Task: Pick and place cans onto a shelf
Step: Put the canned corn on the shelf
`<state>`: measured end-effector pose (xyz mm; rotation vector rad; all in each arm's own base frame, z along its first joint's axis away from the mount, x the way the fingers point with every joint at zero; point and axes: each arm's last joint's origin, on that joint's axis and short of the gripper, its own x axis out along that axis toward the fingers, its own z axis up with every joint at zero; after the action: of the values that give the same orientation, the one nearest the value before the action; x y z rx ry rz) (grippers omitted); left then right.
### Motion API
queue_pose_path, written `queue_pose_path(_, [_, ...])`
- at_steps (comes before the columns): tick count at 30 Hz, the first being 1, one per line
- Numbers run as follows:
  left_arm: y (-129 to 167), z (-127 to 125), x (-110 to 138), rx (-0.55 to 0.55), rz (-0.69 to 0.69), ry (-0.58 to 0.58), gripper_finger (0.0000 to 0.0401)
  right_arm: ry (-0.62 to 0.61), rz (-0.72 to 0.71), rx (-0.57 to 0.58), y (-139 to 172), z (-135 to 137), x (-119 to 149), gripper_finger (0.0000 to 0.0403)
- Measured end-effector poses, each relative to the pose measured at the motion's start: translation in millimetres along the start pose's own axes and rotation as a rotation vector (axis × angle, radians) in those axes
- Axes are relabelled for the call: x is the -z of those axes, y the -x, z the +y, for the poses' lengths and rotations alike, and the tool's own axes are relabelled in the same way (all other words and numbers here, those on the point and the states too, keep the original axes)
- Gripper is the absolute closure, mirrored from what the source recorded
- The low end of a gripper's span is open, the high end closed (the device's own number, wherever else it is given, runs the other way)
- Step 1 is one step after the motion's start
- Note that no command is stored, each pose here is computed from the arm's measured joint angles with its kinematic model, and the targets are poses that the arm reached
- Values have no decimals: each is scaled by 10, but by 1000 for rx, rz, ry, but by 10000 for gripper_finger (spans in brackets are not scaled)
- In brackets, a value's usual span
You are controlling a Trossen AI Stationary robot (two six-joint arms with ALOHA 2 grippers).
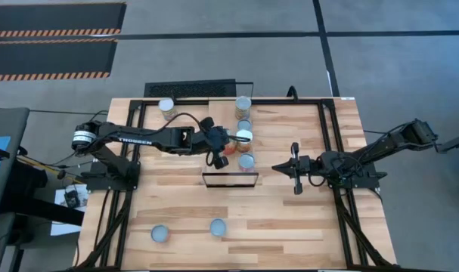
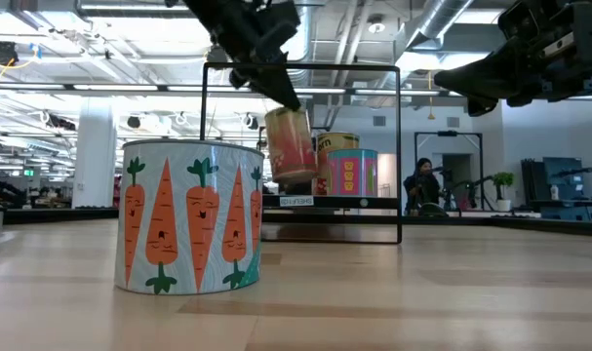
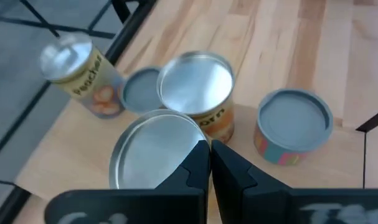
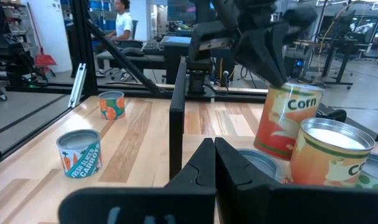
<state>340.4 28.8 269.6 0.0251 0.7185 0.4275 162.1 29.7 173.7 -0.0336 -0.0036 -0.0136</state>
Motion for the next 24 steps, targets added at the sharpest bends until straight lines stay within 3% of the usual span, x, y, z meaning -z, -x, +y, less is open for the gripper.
queue_pose_path(24, [-135,39,115,-26,76,-19,401,-6,-23,-4,0,1,-22,395])
